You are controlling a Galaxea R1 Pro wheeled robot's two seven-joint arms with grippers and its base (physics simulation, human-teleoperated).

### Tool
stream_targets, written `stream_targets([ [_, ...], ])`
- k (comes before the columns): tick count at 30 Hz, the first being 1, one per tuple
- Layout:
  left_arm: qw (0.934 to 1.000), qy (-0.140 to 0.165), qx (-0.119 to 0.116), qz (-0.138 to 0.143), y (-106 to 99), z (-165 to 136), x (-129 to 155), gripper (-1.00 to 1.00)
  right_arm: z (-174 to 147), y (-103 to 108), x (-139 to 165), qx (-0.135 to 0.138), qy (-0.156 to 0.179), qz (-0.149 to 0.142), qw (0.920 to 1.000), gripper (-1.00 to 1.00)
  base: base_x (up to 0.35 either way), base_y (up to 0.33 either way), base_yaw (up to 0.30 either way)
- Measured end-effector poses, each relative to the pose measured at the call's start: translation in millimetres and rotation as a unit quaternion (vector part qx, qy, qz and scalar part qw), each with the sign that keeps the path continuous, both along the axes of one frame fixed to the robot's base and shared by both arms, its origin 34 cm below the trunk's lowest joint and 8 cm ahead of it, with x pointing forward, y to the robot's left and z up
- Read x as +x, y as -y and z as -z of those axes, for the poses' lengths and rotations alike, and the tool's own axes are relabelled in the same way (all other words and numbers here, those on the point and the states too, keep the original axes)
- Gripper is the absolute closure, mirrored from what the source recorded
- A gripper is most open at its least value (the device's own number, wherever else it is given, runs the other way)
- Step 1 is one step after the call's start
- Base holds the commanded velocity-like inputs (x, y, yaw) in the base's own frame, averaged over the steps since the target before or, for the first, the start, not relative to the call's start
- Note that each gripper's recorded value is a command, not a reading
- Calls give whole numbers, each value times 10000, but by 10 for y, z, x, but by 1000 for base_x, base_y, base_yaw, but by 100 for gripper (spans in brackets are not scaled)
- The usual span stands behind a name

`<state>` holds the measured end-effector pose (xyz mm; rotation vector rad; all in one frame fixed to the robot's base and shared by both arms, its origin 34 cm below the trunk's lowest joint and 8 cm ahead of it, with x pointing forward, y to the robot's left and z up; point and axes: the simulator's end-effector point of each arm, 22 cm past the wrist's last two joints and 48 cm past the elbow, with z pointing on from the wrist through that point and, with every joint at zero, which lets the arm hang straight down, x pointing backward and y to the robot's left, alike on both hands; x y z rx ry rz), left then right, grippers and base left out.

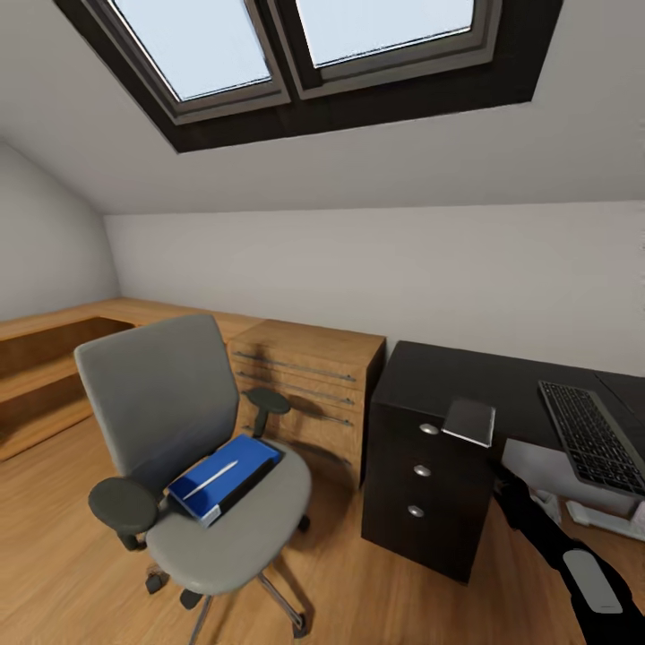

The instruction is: In the bedroom, organize the workspace by keeping the computer under the desk, ensuring the monitor is on the desk, placing the keyboard on the desk next to the monitor, placing the mouse on the desk next to the keyboard, moving the folder from the swivel chair onto the desk next to the mouse, stacking the notebook on top of the folder with the pen on top of the notebook, and positioning the swivel chair next to the desk.

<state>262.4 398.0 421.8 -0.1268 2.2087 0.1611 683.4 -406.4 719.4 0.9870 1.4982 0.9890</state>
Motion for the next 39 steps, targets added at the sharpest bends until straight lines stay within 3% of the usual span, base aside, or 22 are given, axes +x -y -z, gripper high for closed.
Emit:
stream_targets([
  [12, 10000, -2, 19, -6, -26, -5, -2, -100, -104, -85, 10, 23, 256, -114, 9996, -100, -52, 0, 0],
  [24, 9999, 8, 18, -142, -53, -164, 18, -100, -135, -177, 34, -56, 210, -33, 9998, -100, -3, 0, 0],
  [28, 9996, 34, 9, -283, -95, -250, 43, -100, -55, -270, 19, -112, 33, -114, 9999, -100, 0, 0, 0],
  [35, 9991, 75, -57, -425, -126, -393, 167, -100, 475, -541, -177, -72, -704, -315, 9970, -100, 0, 0, 0],
  [39, 9987, 48, -75, -502, -167, -463, 191, -100, 836, -651, -377, -224, -1189, -375, 9919, -100, 0, 0, 0],
])
